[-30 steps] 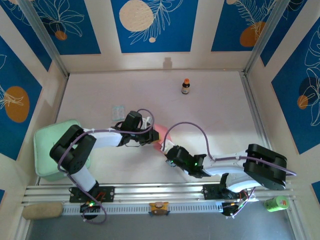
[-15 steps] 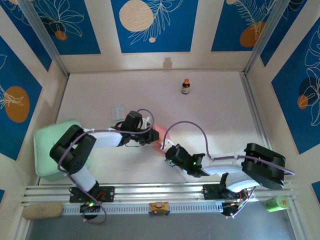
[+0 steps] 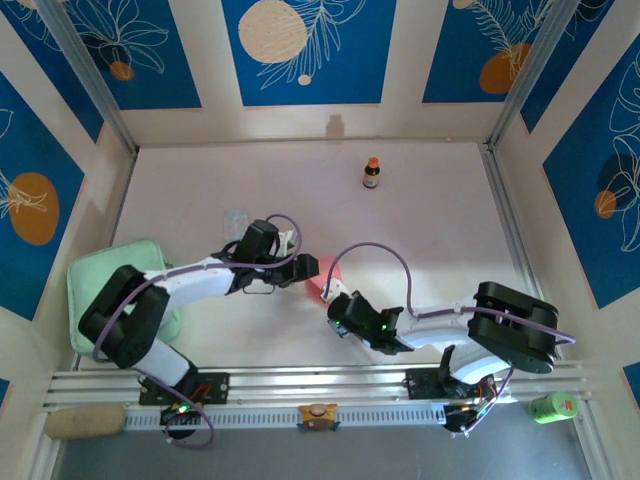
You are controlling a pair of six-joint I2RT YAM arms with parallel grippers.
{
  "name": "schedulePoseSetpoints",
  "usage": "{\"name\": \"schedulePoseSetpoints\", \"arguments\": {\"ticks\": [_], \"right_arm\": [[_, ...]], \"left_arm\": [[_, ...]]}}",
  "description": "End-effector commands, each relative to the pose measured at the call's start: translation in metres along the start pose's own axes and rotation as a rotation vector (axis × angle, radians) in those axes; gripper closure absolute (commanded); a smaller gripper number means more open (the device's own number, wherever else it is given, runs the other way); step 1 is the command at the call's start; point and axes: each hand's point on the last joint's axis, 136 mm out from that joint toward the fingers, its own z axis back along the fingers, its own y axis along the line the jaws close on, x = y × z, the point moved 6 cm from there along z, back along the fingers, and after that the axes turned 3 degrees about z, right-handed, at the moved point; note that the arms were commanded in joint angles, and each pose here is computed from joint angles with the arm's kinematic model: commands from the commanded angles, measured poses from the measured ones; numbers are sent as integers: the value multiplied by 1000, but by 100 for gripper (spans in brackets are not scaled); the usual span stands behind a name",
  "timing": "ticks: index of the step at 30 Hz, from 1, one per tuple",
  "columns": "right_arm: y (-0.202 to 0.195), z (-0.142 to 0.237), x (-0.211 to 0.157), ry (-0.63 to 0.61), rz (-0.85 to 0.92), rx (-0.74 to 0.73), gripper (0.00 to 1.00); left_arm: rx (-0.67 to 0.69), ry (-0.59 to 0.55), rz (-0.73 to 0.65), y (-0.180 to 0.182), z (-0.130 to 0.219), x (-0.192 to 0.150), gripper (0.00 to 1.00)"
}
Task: Fold a paper plane with a square sheet of paper (pick it up from the middle)
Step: Fourth fold the wing at the center of the table.
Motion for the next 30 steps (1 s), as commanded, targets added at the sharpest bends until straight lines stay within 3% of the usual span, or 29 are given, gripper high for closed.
{"name": "schedulePoseSetpoints", "arguments": {"ticks": [1, 14, 20, 30], "right_arm": [[5, -2, 8, -32, -60, 18, 95], [1, 2, 4, -90, -250, 156, 95], [-3, 4, 5, -98, -234, 147, 94], [-2, 7, 11, -127, -171, 135, 93]], "left_arm": [[66, -37, -16, 3, 11, 7, 34], [32, -14, -13, -1, 3, 12, 34], [-16, 32, 28, -3, -13, 17, 33], [29, 52, 80, 7, -22, 17, 31]]}}
